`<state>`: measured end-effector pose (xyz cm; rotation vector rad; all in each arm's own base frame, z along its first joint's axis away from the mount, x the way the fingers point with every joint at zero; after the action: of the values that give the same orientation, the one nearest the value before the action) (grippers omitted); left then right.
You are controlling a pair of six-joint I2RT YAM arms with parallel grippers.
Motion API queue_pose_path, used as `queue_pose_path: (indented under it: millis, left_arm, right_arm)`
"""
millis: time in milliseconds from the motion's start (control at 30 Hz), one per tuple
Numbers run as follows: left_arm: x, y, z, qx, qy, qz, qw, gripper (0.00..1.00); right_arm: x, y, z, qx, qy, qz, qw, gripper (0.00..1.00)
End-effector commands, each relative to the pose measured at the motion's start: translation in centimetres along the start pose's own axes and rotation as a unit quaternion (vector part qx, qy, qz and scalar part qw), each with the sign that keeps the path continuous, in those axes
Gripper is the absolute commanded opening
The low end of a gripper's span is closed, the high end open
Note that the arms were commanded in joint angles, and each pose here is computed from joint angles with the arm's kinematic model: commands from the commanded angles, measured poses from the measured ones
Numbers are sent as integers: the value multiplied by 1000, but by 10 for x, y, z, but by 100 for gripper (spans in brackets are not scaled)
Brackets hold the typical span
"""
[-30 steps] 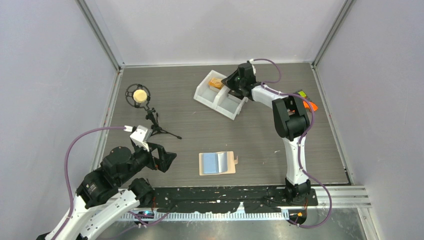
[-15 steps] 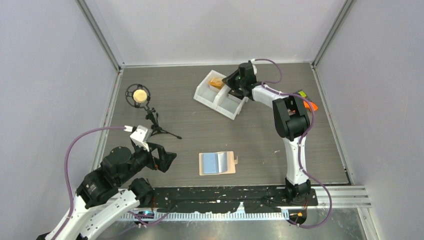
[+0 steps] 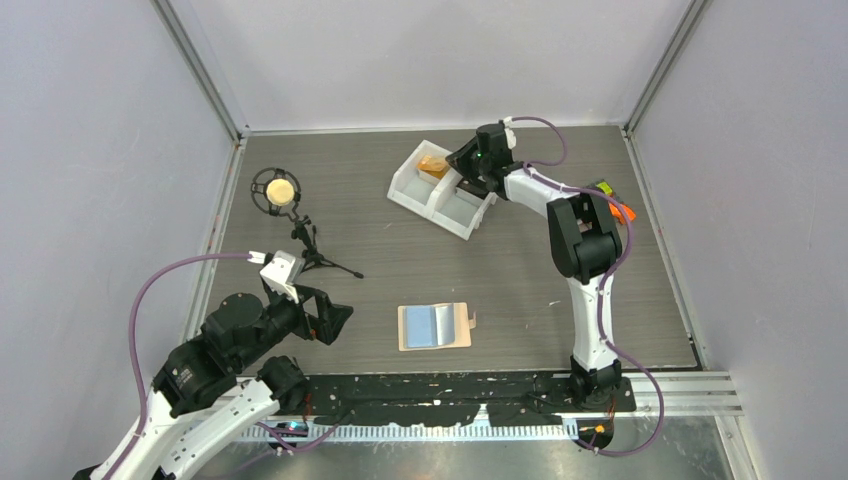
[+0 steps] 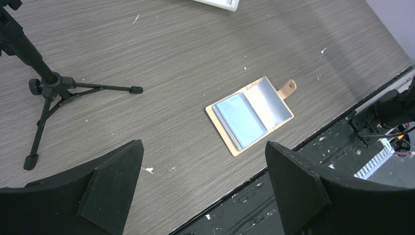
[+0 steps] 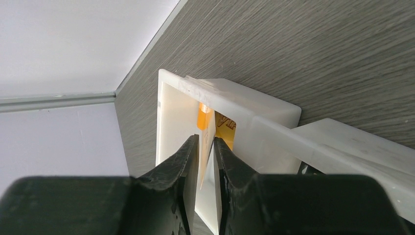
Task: Take the credit cards out of the card holder
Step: Place the credit card in the storage box, then remove the credit card from the card holder.
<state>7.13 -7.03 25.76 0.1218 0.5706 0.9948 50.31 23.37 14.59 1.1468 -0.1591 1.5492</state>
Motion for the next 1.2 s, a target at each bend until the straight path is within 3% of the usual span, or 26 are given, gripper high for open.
queue_pose_path:
  millis: [0,367,633,833,1033,1167]
  left_arm:
    - [-2,0,9,-21,-7,0,1000,100]
    - [1,-5,9,-9,-11,24,1000,100]
    - [-4,-21,1,54,-5,24,998,100]
    - [-16,-40,-7,114,18,5,993,99]
    - [-21,-60,-24,151,56,-11,987,96]
    - [-15,-63,-28,147,60,10,987,96]
  right_arm:
    - [42,37,39,-61,18,6,998,27]
    - [66,86,63,-69,72,6,995,35]
    - [58,147,34,4,151,54,987,35]
    - [8,193,-27,67,204,35,976,35]
    - [-12,236,-106,120,239,48,962,35]
    - [-4,260,-166,157,271,66,947,46]
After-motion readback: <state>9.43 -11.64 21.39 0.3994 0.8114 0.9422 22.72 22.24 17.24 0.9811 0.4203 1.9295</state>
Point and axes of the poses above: each gripper's point midway between its finger pads, its own y axis back along the fingers, its own x axis along the line the jaws close on, z = x × y, the point moved 8 cm from there along y, back along the fingers, and after that the axes turned 9 degrees about y, right-handed, at the moved point
